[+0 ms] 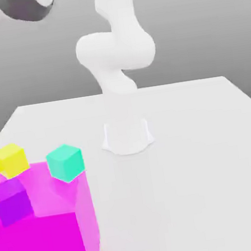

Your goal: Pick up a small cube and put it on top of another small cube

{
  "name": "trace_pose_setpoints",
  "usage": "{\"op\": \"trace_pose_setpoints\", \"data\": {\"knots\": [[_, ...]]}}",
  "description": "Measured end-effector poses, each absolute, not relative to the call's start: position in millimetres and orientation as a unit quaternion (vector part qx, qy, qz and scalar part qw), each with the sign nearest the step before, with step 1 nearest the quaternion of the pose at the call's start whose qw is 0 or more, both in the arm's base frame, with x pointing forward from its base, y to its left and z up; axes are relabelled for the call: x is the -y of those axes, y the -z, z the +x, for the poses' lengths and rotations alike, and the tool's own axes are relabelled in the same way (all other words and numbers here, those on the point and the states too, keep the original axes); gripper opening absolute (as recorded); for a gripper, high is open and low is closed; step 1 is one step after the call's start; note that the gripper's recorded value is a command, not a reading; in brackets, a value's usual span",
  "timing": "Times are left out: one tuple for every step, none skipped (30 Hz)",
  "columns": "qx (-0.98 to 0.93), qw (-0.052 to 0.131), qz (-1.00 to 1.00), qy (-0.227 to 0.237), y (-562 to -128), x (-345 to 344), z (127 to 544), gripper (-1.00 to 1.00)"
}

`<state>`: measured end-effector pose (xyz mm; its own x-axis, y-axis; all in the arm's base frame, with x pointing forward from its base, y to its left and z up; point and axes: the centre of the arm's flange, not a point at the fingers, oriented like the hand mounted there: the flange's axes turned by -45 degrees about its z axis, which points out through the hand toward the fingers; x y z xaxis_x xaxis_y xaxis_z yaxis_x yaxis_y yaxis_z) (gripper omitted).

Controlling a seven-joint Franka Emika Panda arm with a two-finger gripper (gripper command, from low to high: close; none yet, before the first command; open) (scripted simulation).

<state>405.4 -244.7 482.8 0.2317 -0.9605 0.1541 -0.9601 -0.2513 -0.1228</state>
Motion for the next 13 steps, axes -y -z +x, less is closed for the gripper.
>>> {"op": "trace_pose_setpoints", "data": {"knots": [[-0.622,0.004,-0.778,0.082,-483.0,237.9,407.4,-1.0],[-0.634,0.007,-0.771,0.063,-481.7,231.0,409.3,-1.0],[-0.646,0.009,-0.762,0.043,-479.8,224.1,410.8,-1.0],[-0.658,0.01,-0.752,0.024,-477.3,218.6,411.5,-1.0],[-0.674,0.006,-0.738,0.012,-471.3,226.0,405.2,-1.0],[-0.682,0.004,-0.731,0.006,-460.2,230.0,402.4,-1.0],[-0.686,0.003,-0.727,0.003,-446.4,232.1,401.2,-1.0],[-0.688,0.002,-0.725,0.002,-431.4,233.0,400.5,-1.0],[-0.689,0.002,-0.724,0.001,-415.8,233.2,399.6,-1.0],[-0.69,0.002,-0.724,0.001,-407.9,233.2,399.0,1.0],[-0.69,0.002,-0.724,0.001,-407.9,233.2,399.0,1.0],[-0.69,0.002,-0.724,0.001,-407.9,233.2,399.0,1.0],[-0.69,0.002,-0.724,0.001,-407.9,233.2,399.0,1.0]]}}
